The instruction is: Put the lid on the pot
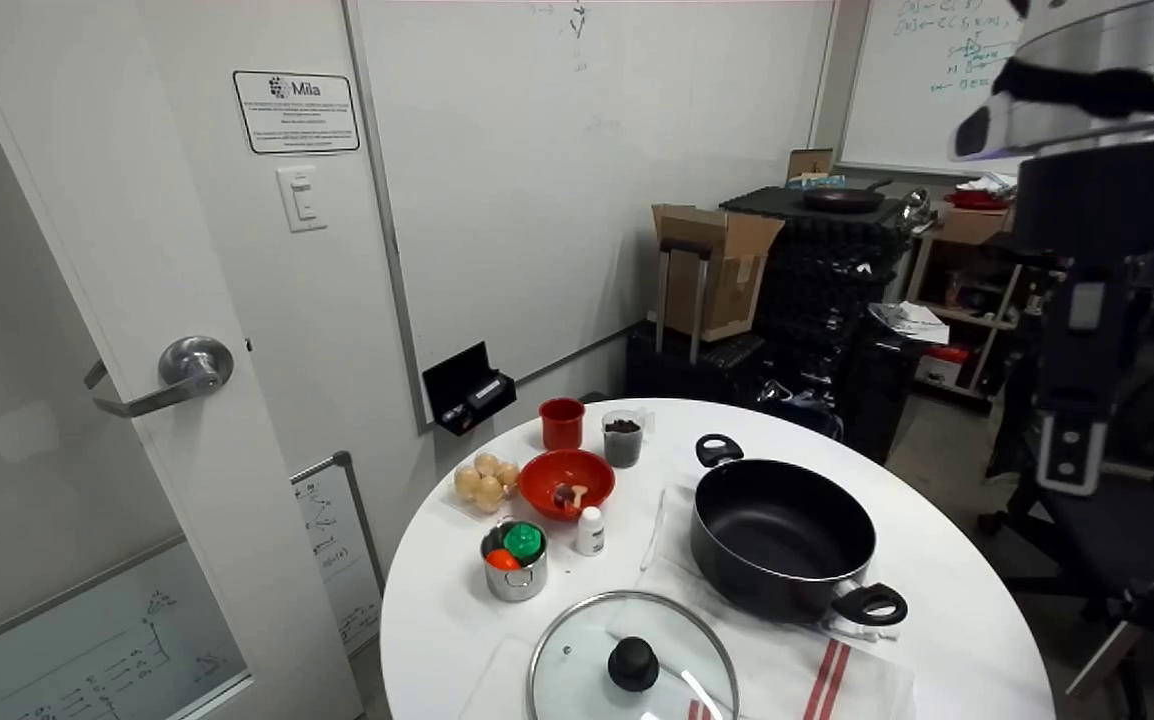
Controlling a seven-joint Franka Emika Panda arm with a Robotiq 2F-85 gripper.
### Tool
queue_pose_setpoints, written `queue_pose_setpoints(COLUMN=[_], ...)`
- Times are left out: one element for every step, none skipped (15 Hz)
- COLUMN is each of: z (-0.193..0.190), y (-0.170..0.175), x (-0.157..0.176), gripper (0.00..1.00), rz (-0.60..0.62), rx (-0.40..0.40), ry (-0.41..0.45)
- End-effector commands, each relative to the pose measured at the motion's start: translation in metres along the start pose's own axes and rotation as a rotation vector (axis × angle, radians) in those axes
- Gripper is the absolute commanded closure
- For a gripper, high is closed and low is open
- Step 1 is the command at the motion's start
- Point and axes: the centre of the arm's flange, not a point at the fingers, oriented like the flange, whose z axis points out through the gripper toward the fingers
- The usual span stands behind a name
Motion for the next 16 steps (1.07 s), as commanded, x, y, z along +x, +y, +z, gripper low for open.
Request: queue_pose_setpoints(z=[0.027, 0.037, 0.048, 0.060, 0.069, 0.080, 0.090, 0.102, 0.111, 0.121, 0.129, 0.140, 0.148, 0.158, 0.167, 0.180], y=[-0.040, -0.048, -0.054, -0.061, -0.066, -0.071, -0.075, -0.078, -0.080, -0.081, -0.081, -0.081, -0.082, -0.083, -0.084, -0.087], x=[0.067, 0.082, 0.096, 0.113, 0.127, 0.142, 0.156, 0.174, 0.189, 0.204, 0.216, 0.230, 0.240, 0.250, 0.258, 0.266], gripper=[0.00, 0.00, 0.00, 0.00, 0.00, 0.00, 0.00, 0.00, 0.00, 0.00, 0.00, 0.00, 0.00, 0.00, 0.00, 0.00], rz=[-0.046, -0.062, -0.074, -0.082, -0.086, -0.084, -0.082, -0.074, -0.070, -0.059, -0.055, -0.046, -0.039, -0.042, -0.043, -0.052], rx=[-0.083, -0.109, -0.133, -0.165, -0.193, -0.224, -0.252, -0.276, -0.298, -0.317, -0.329, -0.338, -0.344, -0.345, -0.349, -0.353], ry=[-0.003, 0.014, 0.022, 0.046, 0.069, 0.094, 0.121, 0.143, 0.166, 0.180, 0.192, 0.196, 0.201, 0.193, 0.192, 0.182])
